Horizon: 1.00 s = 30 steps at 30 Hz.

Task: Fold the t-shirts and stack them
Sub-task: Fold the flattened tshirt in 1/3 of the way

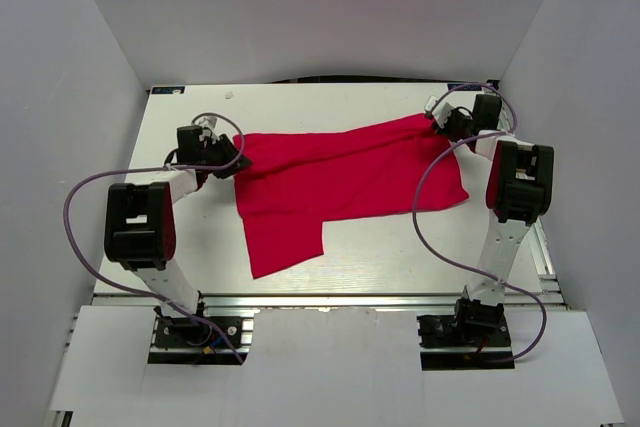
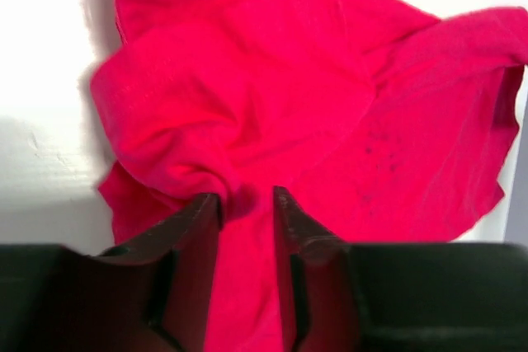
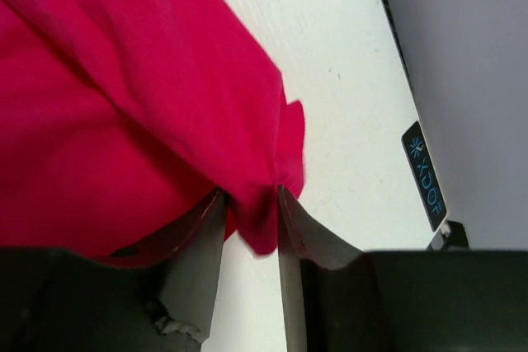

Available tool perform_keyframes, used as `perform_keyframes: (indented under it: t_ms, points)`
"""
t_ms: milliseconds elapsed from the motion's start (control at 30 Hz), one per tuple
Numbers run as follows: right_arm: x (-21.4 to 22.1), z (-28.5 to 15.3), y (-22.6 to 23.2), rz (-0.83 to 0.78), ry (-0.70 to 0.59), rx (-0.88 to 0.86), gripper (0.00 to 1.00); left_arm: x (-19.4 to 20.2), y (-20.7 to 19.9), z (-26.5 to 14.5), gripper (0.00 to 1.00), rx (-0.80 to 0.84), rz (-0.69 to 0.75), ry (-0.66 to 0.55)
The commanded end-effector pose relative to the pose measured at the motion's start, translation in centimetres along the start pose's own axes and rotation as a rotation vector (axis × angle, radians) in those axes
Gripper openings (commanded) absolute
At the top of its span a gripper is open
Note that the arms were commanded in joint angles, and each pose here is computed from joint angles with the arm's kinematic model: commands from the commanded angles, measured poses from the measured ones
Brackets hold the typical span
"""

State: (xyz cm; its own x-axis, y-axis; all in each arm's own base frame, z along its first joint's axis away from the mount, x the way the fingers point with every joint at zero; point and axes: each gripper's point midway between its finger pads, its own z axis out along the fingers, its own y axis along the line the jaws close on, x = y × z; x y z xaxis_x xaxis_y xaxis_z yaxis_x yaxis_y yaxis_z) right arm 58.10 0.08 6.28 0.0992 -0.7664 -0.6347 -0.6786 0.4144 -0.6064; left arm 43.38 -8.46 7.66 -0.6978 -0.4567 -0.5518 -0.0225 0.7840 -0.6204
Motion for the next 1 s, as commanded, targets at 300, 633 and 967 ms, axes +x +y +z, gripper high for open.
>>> perform_keyframes:
  t_ms: [300, 633, 967]
  points:
    - [-1.8, -7.0, -2.8, 0.145, -0.055, -0.032, 0.56, -3.8, -5.3, -7.1, 0.71, 0.077, 0.177, -0.092]
    - [-6.2, -6.1, -4.3, 0.447, -0.197, -0.101, 0.13, -6.7, -5.9, -8.6, 0.43, 0.102, 0.126, -0.176]
    - [-4.2, 1.9, -1.8, 0.630, -0.057, -0.138, 0.00, -4.8, -3.9, -0.3, 0.12, 0.199, -0.050, 0.027]
